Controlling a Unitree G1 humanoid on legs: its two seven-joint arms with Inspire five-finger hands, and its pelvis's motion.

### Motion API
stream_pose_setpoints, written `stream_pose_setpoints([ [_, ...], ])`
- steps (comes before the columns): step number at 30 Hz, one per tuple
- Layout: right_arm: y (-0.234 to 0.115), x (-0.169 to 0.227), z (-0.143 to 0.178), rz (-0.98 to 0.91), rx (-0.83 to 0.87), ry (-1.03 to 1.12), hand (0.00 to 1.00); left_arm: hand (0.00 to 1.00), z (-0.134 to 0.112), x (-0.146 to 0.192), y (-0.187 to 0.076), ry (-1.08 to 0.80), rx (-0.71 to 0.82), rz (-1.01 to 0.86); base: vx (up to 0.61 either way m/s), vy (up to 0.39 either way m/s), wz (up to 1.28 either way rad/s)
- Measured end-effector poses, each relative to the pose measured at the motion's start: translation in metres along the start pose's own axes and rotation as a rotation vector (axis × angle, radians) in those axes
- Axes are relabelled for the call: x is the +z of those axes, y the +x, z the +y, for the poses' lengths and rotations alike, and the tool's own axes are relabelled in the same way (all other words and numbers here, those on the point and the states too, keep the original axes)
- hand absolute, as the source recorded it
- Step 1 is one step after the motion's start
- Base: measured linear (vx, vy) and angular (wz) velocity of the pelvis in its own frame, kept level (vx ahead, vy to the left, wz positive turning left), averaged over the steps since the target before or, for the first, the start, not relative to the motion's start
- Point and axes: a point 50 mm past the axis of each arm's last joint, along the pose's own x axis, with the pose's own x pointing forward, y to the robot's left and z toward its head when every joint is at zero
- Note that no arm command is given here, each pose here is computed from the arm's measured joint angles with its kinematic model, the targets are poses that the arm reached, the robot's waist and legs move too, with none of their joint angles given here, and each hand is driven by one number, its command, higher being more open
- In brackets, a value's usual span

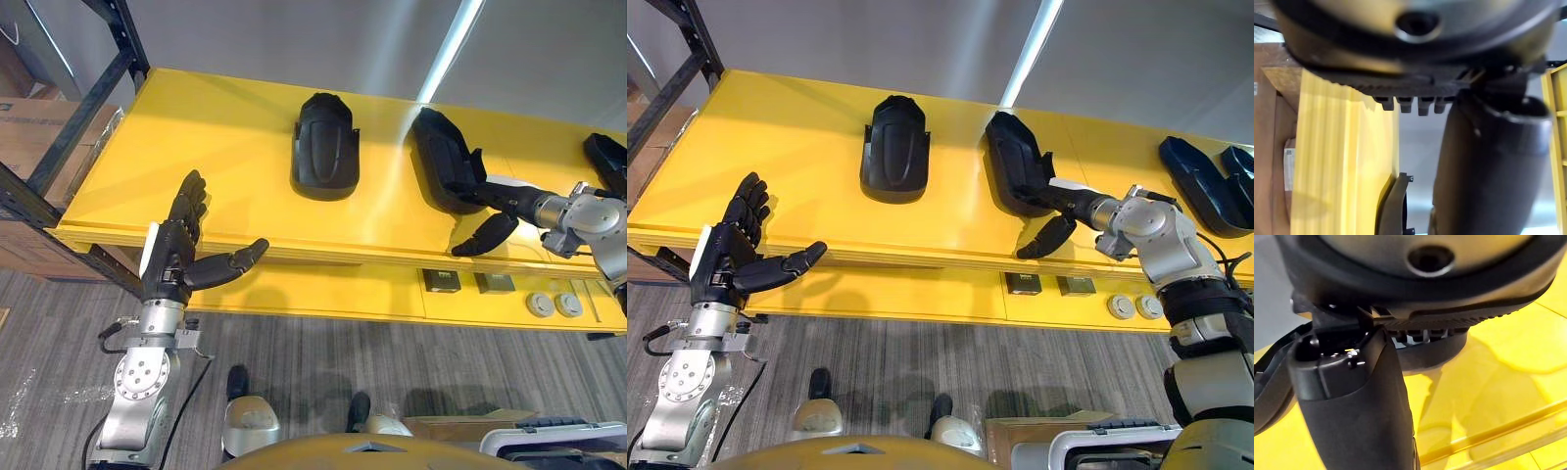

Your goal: Walk over and take three plastic housings, then place them on the shelf

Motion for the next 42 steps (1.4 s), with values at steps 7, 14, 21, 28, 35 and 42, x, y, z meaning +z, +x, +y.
stream_pose_setpoints([
  [7, -0.009, -0.006, 0.004, -0.005, 0.002, 0.007, 1.0, 1.0, -0.001, 0.004, 0.001, -0.006, -0.006, -0.018, 0.0, 0.001, 0.0],
  [14, -0.011, 0.002, 0.013, -0.05, -0.03, -0.032, 1.0, 1.0, -0.009, 0.023, 0.005, -0.047, -0.063, -0.109, -0.01, -0.002, -0.04],
  [21, -0.013, 0.014, 0.005, -0.141, -0.221, -0.08, 1.0, 1.0, -0.019, 0.032, 0.01, -0.075, -0.106, -0.173, -0.02, -0.001, -0.05],
  [28, -0.038, 0.049, -0.025, -0.368, -0.529, -0.105, 1.0, 1.0, -0.022, 0.043, 0.01, -0.072, -0.152, -0.253, 0.0, 0.0, -0.01],
  [35, -0.067, 0.056, -0.019, -0.49, -0.691, -0.045, 1.0, 1.0, -0.023, 0.059, 0.01, -0.095, -0.198, -0.334, -0.01, 0.0, -0.02],
  [42, -0.053, 0.046, 0.003, -0.418, -0.756, -0.074, 1.0, 1.0, -0.031, 0.057, 0.009, -0.123, -0.201, -0.324, -0.04, 0.002, -0.19],
])
